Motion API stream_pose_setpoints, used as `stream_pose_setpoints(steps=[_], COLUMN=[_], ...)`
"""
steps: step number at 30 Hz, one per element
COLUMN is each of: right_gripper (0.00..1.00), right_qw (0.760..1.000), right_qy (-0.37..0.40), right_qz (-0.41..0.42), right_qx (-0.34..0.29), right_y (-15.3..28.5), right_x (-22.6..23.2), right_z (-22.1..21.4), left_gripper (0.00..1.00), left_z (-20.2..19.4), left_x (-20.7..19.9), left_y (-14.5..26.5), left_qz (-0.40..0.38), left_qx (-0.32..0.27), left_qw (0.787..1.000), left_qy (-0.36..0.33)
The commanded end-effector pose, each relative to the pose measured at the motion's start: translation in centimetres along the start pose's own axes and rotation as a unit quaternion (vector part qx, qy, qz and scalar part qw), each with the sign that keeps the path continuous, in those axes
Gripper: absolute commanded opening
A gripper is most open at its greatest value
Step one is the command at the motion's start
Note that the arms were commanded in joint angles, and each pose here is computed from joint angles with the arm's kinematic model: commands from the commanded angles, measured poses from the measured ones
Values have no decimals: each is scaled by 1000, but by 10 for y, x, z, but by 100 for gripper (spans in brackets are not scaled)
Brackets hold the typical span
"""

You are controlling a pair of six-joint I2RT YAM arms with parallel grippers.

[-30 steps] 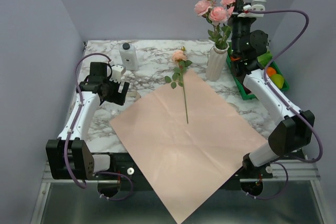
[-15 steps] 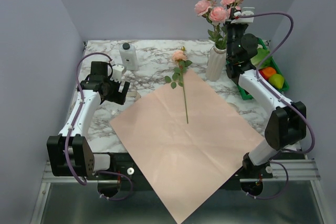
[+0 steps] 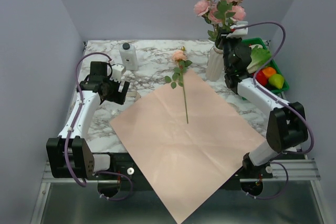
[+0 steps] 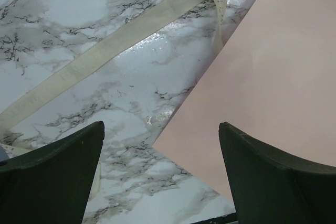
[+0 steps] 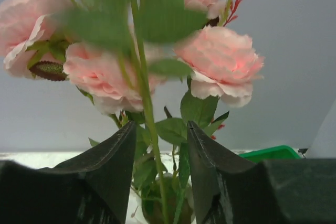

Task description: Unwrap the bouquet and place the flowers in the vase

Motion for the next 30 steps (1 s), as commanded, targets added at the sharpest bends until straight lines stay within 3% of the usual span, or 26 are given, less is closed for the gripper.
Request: stream_pose_setpoints(steps=[1,11,17,25,27,28,30], right_gripper=[63,69,78,79,79,79,79], right_qw=[999,995,983,929,899,898,875], right_qy=[-33,-47,-39,-46,-26,-31,-16], right_qz=[29,80,109,127,107,104,86], right_qx=[-13,39,143,343,424,426,475], right_y=[16,89,125,142,151,139,143], right_x=[3,21,51,87,88,96,97], right_z=[20,6,-19,-93,-126,-118,-139], left_gripper=[99,99,99,99,99,99,99], left_z=[5,4,6,2,1,1,1], left_x=[-2,-5,-7,-10,-9,-9,-8], left_y=[15,24,28,30,31,31,31], left_qz=[-1,0,-3,-4,-1,1,2], left_qx=[-27,-35,-40,-41,-40,-39,-39], left_qw=[1000,999,999,999,999,999,999], left_qy=[-3,3,9,11,8,8,5])
Point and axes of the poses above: each gripper's point midway between its finger pads, its own y axis back along the fingers, its own x axis along the line the jaws close on, z = x × y, the point moved 7 cm from there along y, back along the fingers, and after that the axes turned 8 degrees about -y, right-handed, at the moved point
